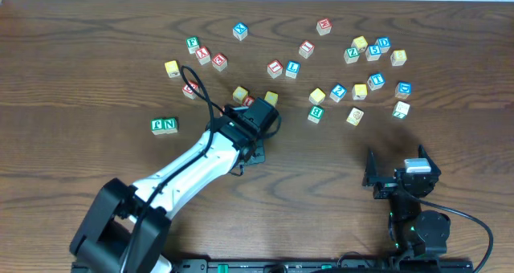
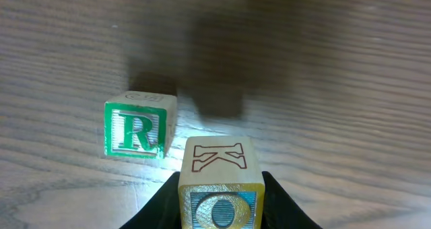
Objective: Spell out ROBOT
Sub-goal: 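Carry the O block beside the R block and lower it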
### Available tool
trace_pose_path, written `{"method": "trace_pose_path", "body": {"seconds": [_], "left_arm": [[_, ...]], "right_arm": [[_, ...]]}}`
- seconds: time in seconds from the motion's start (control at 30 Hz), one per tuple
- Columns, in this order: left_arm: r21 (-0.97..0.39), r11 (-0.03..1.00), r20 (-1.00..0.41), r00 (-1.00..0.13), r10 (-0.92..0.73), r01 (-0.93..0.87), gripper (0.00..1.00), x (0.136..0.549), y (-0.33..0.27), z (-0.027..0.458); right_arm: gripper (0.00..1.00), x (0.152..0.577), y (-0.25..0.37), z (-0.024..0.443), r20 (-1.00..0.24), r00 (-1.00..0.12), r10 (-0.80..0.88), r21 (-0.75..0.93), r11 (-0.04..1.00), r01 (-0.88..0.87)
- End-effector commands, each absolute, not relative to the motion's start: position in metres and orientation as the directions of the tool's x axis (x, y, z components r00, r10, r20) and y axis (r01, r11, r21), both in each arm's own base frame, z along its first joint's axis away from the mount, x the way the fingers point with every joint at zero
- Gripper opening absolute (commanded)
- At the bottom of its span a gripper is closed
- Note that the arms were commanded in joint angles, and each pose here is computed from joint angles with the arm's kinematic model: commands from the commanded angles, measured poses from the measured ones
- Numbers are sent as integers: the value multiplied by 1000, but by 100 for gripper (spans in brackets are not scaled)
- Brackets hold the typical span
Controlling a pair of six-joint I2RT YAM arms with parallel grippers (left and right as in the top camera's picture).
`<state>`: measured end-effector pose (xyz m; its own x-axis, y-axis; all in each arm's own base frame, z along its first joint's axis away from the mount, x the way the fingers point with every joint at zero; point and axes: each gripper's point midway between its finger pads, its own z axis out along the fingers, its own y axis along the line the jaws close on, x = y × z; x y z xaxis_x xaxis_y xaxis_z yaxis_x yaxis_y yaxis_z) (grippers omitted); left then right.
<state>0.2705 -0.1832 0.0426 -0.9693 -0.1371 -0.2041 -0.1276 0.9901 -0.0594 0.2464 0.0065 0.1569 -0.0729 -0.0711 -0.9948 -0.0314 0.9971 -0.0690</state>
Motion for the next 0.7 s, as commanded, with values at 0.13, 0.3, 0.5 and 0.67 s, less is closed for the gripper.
{"method": "trace_pose_path", "body": {"seconds": [0.13, 0.3, 0.5, 0.67], "left_arm": [[-23, 992, -141, -982, -125, -122, 8, 262, -178, 22], [-19, 993, -138, -983, -121, -119, 8, 262, -178, 21], [-19, 994, -140, -984, -112, -110, 8, 263, -178, 21], [-12, 994, -147, -983, -106, -106, 8, 264, -177, 21]], "right_arm": [[99, 246, 3, 156, -995, -75, -62, -61, 998, -16], [99, 246, 3, 156, -995, -75, -62, -61, 998, -16], [99, 246, 3, 156, -995, -76, -62, -61, 998, -16], [99, 246, 3, 156, -995, -75, -62, -61, 998, -16]]}}
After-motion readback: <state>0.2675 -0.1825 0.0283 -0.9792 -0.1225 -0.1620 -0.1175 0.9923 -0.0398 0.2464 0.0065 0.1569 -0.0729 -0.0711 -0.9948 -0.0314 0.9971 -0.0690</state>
